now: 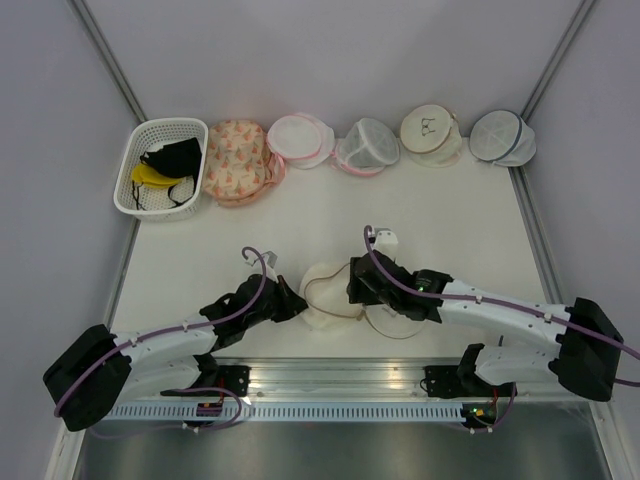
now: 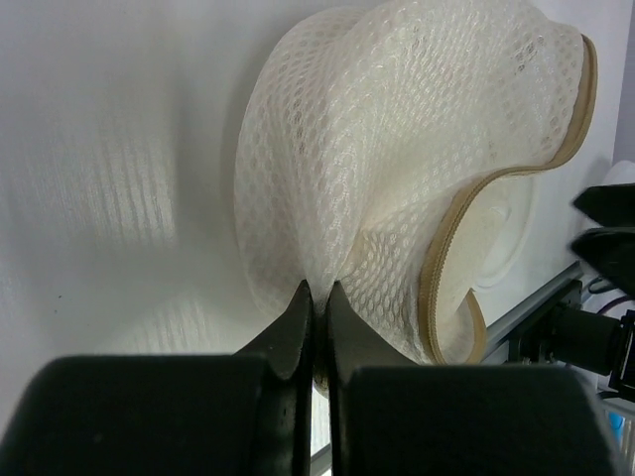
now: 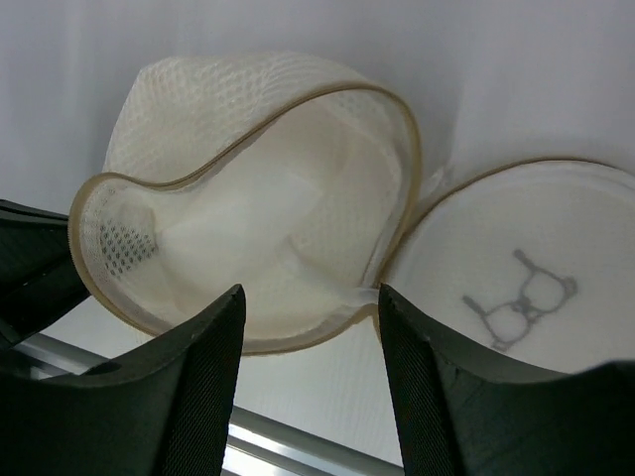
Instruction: Unzip the laundry bag and remove the bra
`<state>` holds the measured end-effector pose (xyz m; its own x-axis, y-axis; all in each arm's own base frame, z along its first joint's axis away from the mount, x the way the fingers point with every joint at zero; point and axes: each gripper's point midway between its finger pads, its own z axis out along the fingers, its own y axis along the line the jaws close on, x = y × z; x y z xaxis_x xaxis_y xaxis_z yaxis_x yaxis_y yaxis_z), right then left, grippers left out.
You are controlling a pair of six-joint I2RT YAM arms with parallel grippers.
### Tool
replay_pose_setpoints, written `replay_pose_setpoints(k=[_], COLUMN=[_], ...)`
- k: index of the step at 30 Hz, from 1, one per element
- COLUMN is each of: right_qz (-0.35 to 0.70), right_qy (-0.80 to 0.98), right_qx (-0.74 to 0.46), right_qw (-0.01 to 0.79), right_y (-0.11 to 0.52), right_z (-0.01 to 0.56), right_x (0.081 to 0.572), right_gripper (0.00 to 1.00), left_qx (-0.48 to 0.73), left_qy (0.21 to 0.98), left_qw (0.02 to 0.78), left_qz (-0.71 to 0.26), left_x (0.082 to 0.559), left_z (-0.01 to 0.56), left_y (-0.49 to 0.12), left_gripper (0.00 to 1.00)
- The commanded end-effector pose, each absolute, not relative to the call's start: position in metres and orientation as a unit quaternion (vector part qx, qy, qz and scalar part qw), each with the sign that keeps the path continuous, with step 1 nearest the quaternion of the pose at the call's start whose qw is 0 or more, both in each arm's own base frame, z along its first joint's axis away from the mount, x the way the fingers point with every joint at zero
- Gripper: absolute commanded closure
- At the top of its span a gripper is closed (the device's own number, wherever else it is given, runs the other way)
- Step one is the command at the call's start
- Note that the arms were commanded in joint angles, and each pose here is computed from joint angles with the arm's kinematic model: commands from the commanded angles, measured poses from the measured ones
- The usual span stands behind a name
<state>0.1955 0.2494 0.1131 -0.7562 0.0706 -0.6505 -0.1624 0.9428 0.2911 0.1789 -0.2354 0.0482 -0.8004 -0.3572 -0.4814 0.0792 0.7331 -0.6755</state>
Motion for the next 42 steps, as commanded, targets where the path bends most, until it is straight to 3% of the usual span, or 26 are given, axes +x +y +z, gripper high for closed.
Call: replay_pose_setpoints(k=[1, 7, 12, 19, 27, 30, 32, 33, 35, 37, 42], right_qz=[0.236, 0.272, 0.286, 0.231, 0.155, 0.081, 0.031, 0.025, 0.014, 0.009, 0.048], right_qy=[0.910, 0.903, 0.896, 0.915, 0.934, 0.942, 0.943, 0.943, 0.943, 0.945, 0.946], right_qx=[-0.052, -0.068, -0.071, -0.072, -0.066, -0.052, -0.048, -0.044, -0.044, -0.049, -0.067], right_qw=[0.338, 0.325, 0.334, 0.324, 0.315, 0.322, 0.328, 0.330, 0.329, 0.323, 0.313], right_y=[0.287, 0.313, 0.320, 0.320, 0.309, 0.279, 0.257, 0.252, 0.245, 0.242, 0.263], right_z=[0.103, 0.093, 0.101, 0.078, 0.049, 0.050, 0.051, 0.053, 0.051, 0.045, 0.025], right_x=[0.196, 0.196, 0.199, 0.210, 0.220, 0.223, 0.223, 0.222, 0.220, 0.218, 0.218], right_gripper=[0.39, 0.41, 0.53, 0.76, 0.85, 0.80, 0.64, 0.47, 0.35, 0.29, 0.27], left_qx=[-0.083, -0.085, -0.087, -0.086, -0.088, -0.089, -0.091, -0.092, -0.093, -0.093, -0.090], left_qy=[0.865, 0.865, 0.864, 0.863, 0.861, 0.860, 0.859, 0.860, 0.859, 0.860, 0.860], left_qw=[0.319, 0.315, 0.311, 0.309, 0.312, 0.315, 0.318, 0.318, 0.320, 0.318, 0.314], left_qz=[-0.377, -0.380, -0.385, -0.391, -0.393, -0.390, -0.390, -0.388, -0.388, -0.389, -0.392], left_x=[0.183, 0.182, 0.181, 0.181, 0.180, 0.180, 0.180, 0.180, 0.181, 0.181, 0.181], left_z=[0.059, 0.057, 0.056, 0.058, 0.061, 0.060, 0.061, 0.060, 0.061, 0.060, 0.061], left_y=[-0.242, -0.242, -0.243, -0.246, -0.245, -0.242, -0.240, -0.240, -0.240, -0.240, -0.244], left_gripper=[0.98, 0.98, 0.98, 0.98, 0.98, 0.98, 0.98, 0.98, 0.98, 0.98, 0.98])
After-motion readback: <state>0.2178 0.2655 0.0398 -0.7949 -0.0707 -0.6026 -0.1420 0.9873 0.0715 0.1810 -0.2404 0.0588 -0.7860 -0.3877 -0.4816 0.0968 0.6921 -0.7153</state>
